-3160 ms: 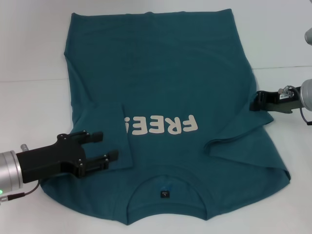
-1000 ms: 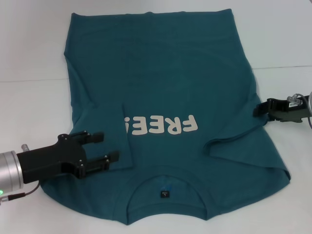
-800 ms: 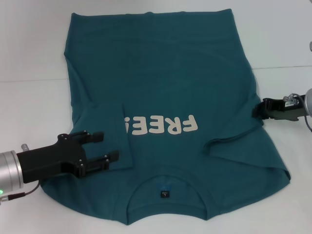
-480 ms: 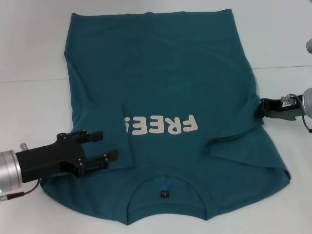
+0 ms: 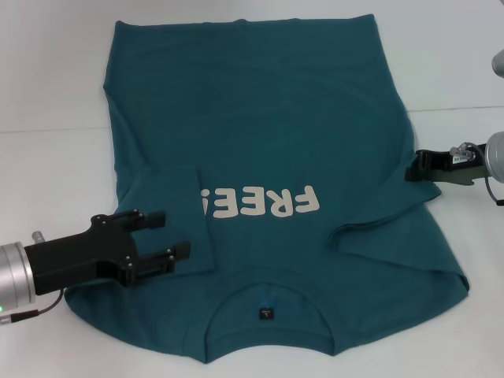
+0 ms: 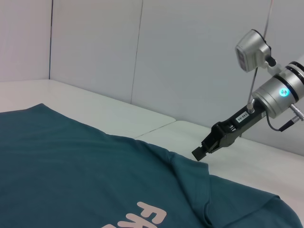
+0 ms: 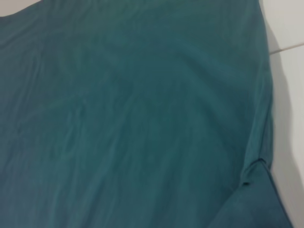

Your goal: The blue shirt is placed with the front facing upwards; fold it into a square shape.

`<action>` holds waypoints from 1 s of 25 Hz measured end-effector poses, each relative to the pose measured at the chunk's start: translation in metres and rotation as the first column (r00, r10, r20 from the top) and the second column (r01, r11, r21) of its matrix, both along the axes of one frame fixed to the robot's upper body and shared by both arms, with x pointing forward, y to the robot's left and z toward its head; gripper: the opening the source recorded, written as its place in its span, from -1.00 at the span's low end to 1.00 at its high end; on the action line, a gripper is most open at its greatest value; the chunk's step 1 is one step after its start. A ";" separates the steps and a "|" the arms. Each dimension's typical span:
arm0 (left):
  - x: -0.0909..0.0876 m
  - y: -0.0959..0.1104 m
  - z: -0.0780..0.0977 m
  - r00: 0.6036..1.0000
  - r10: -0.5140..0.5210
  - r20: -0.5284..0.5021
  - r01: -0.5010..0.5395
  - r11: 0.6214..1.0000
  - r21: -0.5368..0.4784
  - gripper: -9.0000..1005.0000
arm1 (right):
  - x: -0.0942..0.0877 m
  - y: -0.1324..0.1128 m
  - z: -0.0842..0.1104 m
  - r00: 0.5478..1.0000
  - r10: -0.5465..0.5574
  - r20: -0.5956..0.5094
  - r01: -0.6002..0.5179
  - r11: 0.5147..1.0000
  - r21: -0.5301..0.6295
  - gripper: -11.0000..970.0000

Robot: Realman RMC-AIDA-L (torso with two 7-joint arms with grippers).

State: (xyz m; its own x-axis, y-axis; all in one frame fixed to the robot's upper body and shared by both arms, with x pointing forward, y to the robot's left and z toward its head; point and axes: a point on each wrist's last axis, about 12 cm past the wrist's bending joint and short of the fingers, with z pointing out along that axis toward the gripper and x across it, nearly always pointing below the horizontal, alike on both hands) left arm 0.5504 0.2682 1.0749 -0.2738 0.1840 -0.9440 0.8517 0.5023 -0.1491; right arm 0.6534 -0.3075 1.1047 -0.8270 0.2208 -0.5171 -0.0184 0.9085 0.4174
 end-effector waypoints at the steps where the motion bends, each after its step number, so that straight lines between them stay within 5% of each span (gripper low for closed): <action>1: 0.000 0.000 0.000 1.000 0.000 0.000 0.000 1.000 0.000 0.42 | 0.000 0.000 0.000 1.000 0.000 0.000 0.000 1.000 0.001 -0.95; 15: -0.001 -0.002 -0.001 1.000 -0.006 -0.002 0.006 1.000 0.003 0.42 | -0.011 -0.034 -0.003 0.997 -0.072 -0.039 0.072 0.997 -0.003 -0.85; 25: 0.000 -0.003 -0.001 1.000 -0.008 -0.001 0.008 1.000 0.003 0.42 | -0.007 -0.028 -0.003 0.996 -0.090 -0.017 0.091 0.996 0.021 0.10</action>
State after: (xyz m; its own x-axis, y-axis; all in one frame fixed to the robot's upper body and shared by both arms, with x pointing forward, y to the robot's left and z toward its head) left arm 0.5499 0.2657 1.0740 -0.2727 0.1894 -0.9433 0.8558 0.4956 -0.1479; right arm 0.6460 -0.3355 1.1019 -0.8113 0.3061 -0.4980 0.0704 0.8969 0.4365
